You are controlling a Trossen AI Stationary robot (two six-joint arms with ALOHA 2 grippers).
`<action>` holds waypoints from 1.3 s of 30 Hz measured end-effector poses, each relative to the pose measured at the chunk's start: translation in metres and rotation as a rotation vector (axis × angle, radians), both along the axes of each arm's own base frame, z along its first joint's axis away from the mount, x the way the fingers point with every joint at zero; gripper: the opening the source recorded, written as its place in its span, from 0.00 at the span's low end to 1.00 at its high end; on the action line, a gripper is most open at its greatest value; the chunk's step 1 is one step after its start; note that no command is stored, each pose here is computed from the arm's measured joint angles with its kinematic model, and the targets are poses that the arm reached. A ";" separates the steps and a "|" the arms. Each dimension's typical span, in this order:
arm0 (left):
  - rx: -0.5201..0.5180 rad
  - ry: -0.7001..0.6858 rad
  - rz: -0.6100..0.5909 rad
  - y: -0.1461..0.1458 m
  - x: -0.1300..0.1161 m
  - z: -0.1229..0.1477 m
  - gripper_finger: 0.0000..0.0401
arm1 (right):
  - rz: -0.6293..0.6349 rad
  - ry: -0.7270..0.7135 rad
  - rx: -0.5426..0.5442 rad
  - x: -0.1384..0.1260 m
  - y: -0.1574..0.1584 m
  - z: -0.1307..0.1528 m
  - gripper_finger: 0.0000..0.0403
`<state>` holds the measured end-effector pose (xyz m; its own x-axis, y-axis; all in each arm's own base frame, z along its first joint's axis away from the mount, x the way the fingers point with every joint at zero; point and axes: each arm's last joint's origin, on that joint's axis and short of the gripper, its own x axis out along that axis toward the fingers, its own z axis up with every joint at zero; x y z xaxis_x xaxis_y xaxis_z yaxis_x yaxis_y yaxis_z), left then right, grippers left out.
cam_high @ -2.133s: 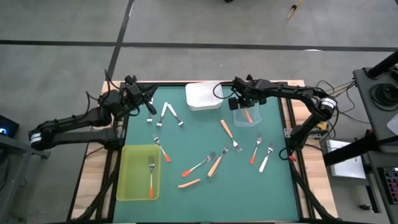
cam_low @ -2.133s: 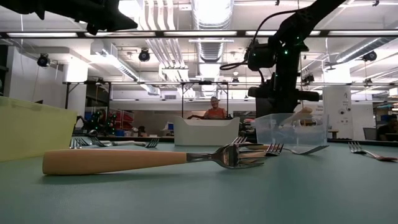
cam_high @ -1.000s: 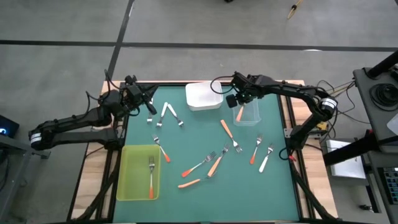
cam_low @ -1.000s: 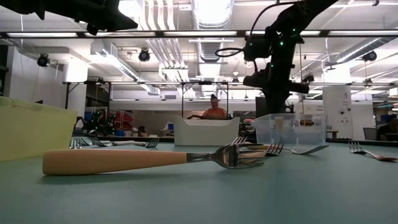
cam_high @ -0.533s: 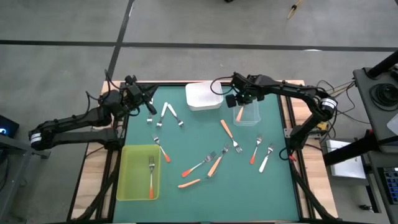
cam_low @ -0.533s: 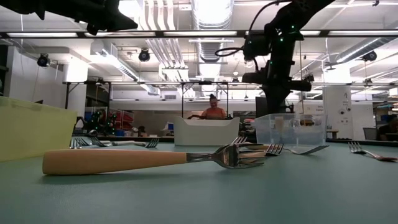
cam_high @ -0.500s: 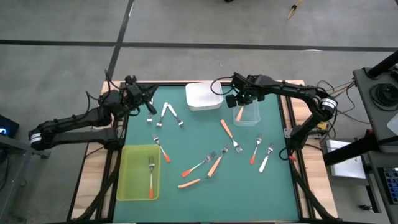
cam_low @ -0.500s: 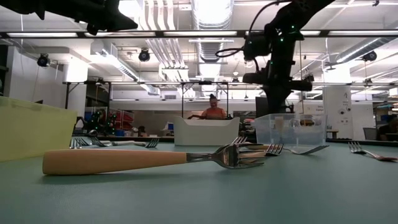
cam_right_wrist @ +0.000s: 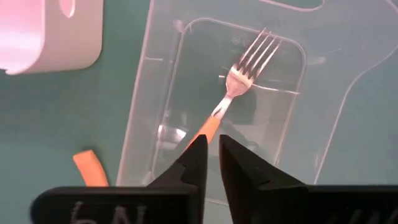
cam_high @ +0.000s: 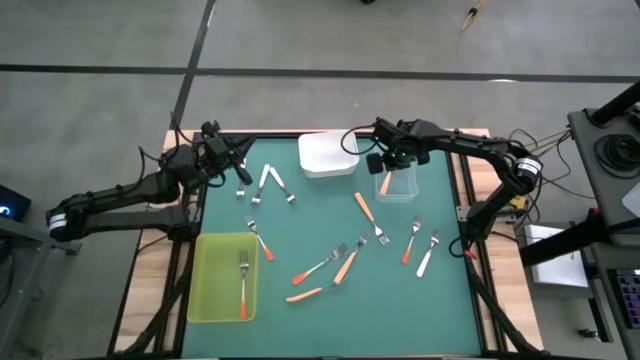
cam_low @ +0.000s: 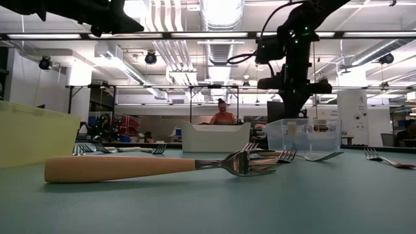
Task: Sort silverware by color (type)
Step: Put the light orange fork into the transparent bin
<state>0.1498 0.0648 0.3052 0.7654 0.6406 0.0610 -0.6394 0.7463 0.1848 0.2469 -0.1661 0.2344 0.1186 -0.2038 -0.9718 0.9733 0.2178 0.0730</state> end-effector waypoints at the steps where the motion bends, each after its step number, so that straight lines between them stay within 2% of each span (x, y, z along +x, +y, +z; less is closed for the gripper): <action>1: 0.000 0.000 0.000 0.000 0.000 0.000 0.00 | 0.001 0.002 -0.004 0.000 -0.001 0.000 0.13; 6: -0.003 -0.003 0.000 0.000 0.000 0.000 0.00 | -0.024 0.047 -0.049 -0.003 -0.003 -0.004 0.27; 9: -0.005 -0.006 0.000 0.000 0.000 0.000 0.00 | -0.031 0.074 -0.032 -0.004 -0.003 -0.013 0.34; 17: -0.005 -0.008 0.000 0.000 -0.001 0.000 0.00 | -0.168 0.078 -0.052 -0.006 0.000 -0.023 0.50; 24: -0.005 -0.008 0.009 0.000 -0.001 0.000 0.00 | -0.183 0.005 -0.102 -0.001 -0.003 -0.030 0.51; 39: -0.003 -0.004 0.009 0.000 0.000 0.000 0.00 | -0.224 -0.002 -0.091 -0.004 -0.001 -0.039 0.51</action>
